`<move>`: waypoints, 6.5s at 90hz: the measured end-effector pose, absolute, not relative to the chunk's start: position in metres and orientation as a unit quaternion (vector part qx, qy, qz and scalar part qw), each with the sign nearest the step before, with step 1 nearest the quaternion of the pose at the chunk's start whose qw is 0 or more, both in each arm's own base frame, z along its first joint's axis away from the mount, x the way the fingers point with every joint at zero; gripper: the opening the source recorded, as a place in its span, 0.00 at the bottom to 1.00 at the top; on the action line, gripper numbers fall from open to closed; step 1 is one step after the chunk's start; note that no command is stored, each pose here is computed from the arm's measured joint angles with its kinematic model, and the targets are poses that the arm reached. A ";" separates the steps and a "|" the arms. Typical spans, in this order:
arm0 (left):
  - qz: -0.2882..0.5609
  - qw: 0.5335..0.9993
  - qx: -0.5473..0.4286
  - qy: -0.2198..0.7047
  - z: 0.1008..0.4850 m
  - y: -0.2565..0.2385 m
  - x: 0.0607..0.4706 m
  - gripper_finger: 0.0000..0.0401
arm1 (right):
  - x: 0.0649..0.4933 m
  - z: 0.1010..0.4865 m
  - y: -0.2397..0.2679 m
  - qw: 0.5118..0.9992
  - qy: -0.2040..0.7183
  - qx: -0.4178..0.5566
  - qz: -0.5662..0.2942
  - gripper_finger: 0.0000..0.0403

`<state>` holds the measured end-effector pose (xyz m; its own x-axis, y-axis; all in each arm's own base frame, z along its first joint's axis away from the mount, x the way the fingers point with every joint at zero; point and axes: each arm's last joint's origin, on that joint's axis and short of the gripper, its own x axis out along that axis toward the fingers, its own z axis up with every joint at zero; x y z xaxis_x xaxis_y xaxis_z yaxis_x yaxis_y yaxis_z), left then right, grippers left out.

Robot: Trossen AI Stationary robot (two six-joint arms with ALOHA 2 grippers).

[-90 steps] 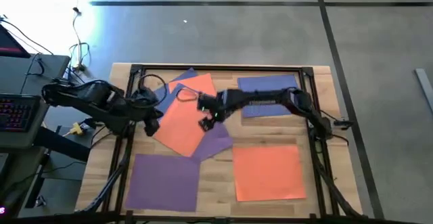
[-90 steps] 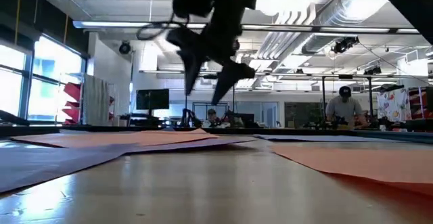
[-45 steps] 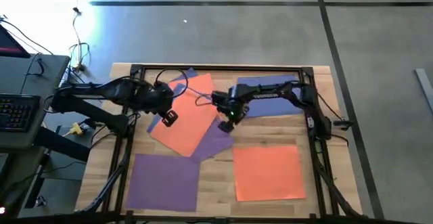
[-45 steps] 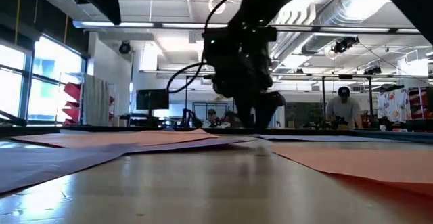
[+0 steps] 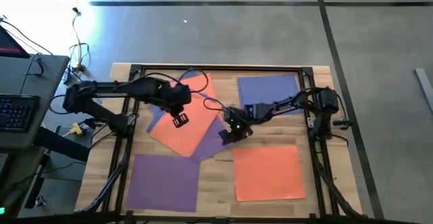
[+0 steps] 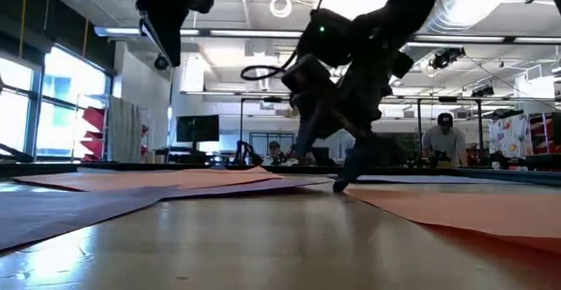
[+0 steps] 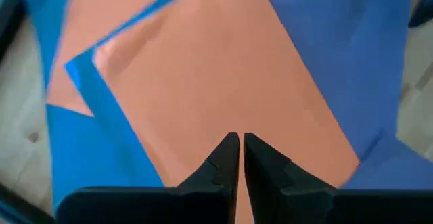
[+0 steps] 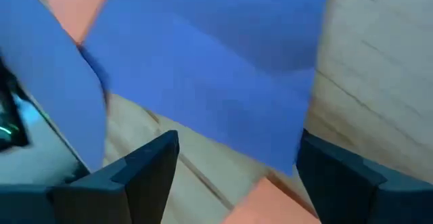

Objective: Organize paper
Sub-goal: Stack the purple colored paper on top of the purple colored paper

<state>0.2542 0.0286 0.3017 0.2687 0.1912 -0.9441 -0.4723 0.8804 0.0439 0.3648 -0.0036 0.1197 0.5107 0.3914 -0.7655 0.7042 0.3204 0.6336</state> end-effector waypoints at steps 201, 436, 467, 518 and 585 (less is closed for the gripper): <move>0.234 0.862 -0.159 0.420 0.377 0.047 0.141 0.00 | 0.335 0.455 -0.049 0.890 0.253 0.379 0.001 0.00; 0.226 0.940 -0.145 0.211 0.454 0.003 0.001 0.00 | 0.498 0.239 0.123 0.716 0.280 0.638 -0.051 0.00; 0.226 0.940 -0.146 0.211 0.454 0.003 0.001 0.00 | 0.482 0.214 0.124 0.667 0.247 0.648 -0.272 0.00; 0.230 0.939 -0.142 0.211 0.454 0.004 0.000 0.00 | 0.488 0.170 0.168 0.601 0.228 0.717 -0.270 0.00; 0.234 0.928 -0.146 0.250 0.447 0.002 -0.003 0.00 | 0.462 0.164 0.149 0.560 0.188 0.670 -0.450 0.00</move>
<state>-0.0033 0.0025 0.4470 0.7658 0.3606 -0.5325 -0.5068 0.8481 -0.1545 0.4619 0.1485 0.1638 0.5249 -0.2526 -0.8128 0.7553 -0.3021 0.5816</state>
